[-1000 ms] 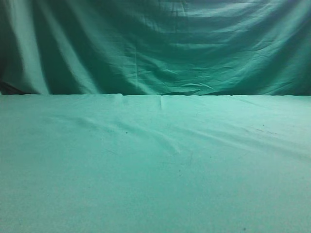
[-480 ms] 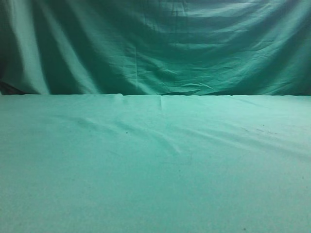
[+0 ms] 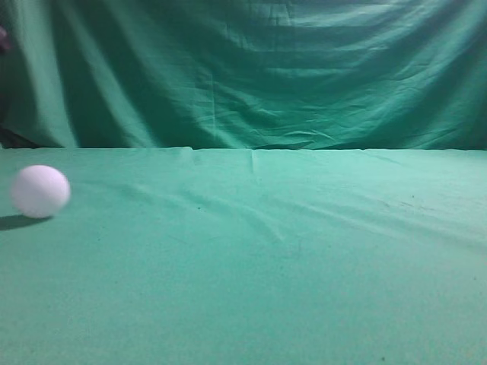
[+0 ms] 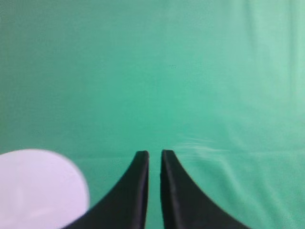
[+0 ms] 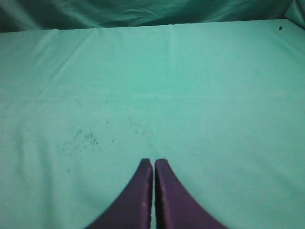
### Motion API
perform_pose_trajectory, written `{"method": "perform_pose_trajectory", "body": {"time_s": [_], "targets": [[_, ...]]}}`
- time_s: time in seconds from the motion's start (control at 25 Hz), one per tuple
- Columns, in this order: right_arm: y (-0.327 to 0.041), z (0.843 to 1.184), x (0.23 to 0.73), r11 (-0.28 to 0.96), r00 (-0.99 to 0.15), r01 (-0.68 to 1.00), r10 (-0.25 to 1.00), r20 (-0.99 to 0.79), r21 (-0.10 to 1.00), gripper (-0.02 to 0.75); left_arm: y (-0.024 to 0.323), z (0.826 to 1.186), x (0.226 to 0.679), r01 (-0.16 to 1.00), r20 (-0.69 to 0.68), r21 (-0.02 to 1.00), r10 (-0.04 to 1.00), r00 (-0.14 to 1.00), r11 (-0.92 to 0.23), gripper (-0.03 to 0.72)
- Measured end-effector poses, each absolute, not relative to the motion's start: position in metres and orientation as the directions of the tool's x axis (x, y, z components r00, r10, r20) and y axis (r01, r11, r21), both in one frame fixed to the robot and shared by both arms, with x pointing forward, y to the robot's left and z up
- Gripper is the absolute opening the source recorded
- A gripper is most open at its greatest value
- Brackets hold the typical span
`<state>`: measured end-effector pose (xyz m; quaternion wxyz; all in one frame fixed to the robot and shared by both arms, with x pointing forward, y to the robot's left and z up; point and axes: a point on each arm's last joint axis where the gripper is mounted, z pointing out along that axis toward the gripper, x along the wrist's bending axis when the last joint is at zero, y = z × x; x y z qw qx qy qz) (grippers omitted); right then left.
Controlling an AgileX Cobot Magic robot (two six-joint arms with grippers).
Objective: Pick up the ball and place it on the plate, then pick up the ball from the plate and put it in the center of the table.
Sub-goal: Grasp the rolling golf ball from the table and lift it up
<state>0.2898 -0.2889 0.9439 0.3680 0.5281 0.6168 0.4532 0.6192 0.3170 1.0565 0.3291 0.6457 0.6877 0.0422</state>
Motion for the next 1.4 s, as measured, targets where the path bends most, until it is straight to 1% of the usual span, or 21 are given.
{"method": "perform_pose_trajectory", "body": {"time_s": [0.04, 0.12, 0.24, 0.32, 0.52, 0.6, 0.72, 0.92, 1.2, 1.4], "targets": [[-0.289, 0.944, 0.29, 0.032, -0.171, 0.318, 0.985, 0.025, 0.948, 0.0, 0.314, 1.062, 0.618, 0.853, -0.421, 0.496, 0.904, 0.075, 0.16, 0.0], [-0.289, 0.944, 0.29, 0.032, -0.171, 0.318, 0.985, 0.025, 0.948, 0.0, 0.309, 1.075, 0.611, 0.838, -0.432, 0.531, 0.892, 0.136, 0.129, 0.0], [-0.289, 0.944, 0.29, 0.032, -0.171, 0.318, 0.985, 0.025, 0.948, 0.0, 0.303, 1.105, 0.595, 0.792, -0.401, 0.604, 0.893, 0.206, 0.089, 0.0], [-0.289, 0.944, 0.29, 0.032, -0.171, 0.318, 0.985, 0.025, 0.948, 0.0, 0.291, 1.129, 0.579, 0.749, -0.361, 0.661, 0.894, 0.263, 0.046, 0.0], [-0.289, 0.944, 0.29, 0.032, -0.171, 0.318, 0.985, 0.025, 0.948, 0.0, 0.255, 1.177, 0.534, 0.63, -0.219, 0.769, 0.881, 0.42, -0.109, 0.0], [-0.289, 0.944, 0.29, 0.032, -0.171, 0.318, 0.985, 0.025, 0.948, 0.0, 0.244, 1.192, 0.513, 0.577, -0.179, 0.805, 0.87, 0.459, -0.138, 0.0], [-0.289, 0.944, 0.29, 0.032, -0.171, 0.318, 0.985, 0.025, 0.948, 0.0, 0.237, 1.202, 0.483, 0.508, -0.147, 0.85, 0.865, 0.481, -0.138, 0.0], [-0.289, 0.944, 0.29, 0.032, -0.171, 0.318, 0.985, 0.025, 0.948, 0.0, 0.244, 1.199, 0.438, 0.424, -0.109, 0.899, 0.883, 0.456, -0.109, 0.0], [-0.289, 0.945, 0.29, 0.03, -0.171, 0.308, 0.985, 0.025, 0.951, 0.0, 0.257, 1.169, 0.379, 0.338, -0.045, 0.935, 0.907, 0.418, -0.11, 0.0], [-0.288, 0.958, 0.293, -0.045, -0.174, 0.181, 0.982, 0.077, 0.982, 0.0, 0.263, 1.143, 0.341, 0.27, -0.004, 0.956, 0.913, 0.407, -0.116, 0.0]]}}
